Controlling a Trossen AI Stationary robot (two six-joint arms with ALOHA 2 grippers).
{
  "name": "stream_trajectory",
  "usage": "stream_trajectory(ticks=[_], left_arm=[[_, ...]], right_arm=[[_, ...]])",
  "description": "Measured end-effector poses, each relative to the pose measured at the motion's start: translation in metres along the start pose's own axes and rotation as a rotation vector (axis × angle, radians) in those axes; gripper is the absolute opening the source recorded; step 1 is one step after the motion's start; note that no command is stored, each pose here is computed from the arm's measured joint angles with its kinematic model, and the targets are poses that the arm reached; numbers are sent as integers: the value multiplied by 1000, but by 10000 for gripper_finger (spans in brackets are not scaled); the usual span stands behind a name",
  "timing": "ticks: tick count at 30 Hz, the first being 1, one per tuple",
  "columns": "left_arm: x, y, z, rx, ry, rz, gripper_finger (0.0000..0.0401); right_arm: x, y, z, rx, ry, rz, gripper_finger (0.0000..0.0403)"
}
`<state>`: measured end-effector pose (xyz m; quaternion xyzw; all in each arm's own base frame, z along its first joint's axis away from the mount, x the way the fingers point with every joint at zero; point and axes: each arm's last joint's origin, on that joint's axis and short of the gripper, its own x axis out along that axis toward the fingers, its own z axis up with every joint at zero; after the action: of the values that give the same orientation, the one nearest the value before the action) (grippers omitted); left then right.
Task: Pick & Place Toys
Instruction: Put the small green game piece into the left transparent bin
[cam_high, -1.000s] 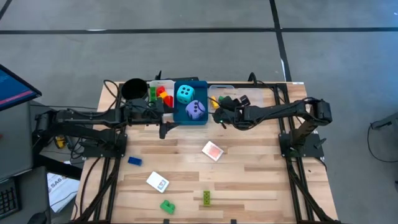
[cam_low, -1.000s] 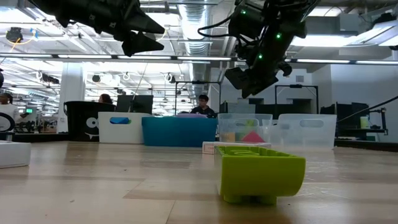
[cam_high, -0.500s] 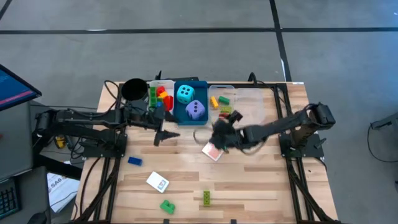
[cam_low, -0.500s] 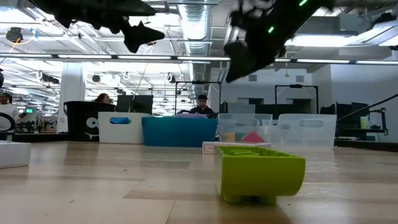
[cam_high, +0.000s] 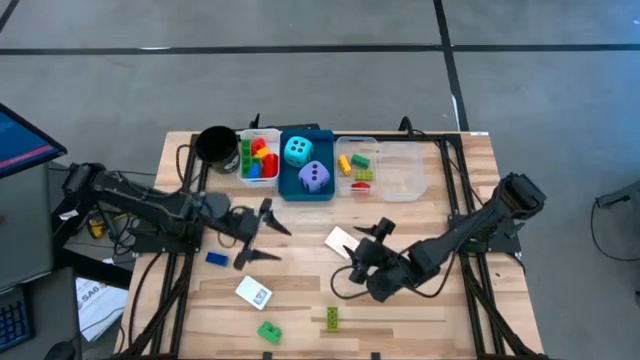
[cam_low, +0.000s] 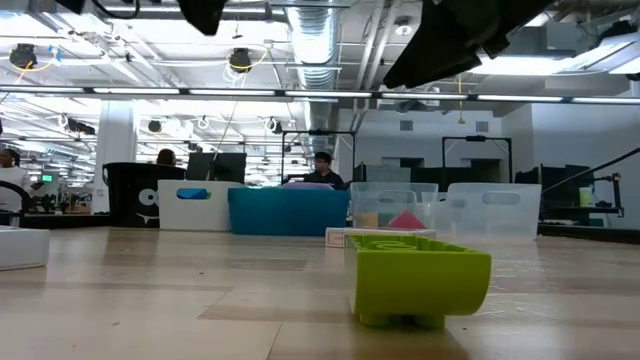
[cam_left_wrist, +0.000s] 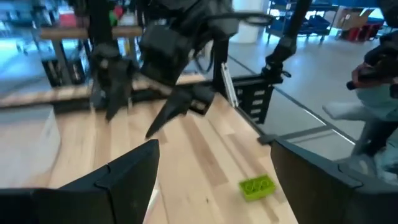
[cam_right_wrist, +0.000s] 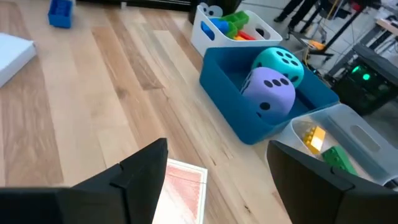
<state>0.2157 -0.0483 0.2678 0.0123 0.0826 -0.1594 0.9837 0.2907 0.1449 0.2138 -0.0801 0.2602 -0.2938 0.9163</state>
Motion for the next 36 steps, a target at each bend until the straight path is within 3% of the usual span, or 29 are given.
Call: stream_trajectory(ticks=[7,14,17,28,36], left_arm=[[18,-25,-7,128,3,17,301],[43,-32,-28,143,69,69,301],[50,-35,-31,145,55,95,301],[52,-50,-35,161,56,134,301],[53,-47,-35,159,59,148,301]], right_arm=[[2,3,-4,-90,8,0,271],[12,17,-8,-161,5,43,271],[12,22,-12,-194,27,104,271],[-11,41,-11,-138,-8,296,271],[-23,56,-3,-91,-33,597,271]])
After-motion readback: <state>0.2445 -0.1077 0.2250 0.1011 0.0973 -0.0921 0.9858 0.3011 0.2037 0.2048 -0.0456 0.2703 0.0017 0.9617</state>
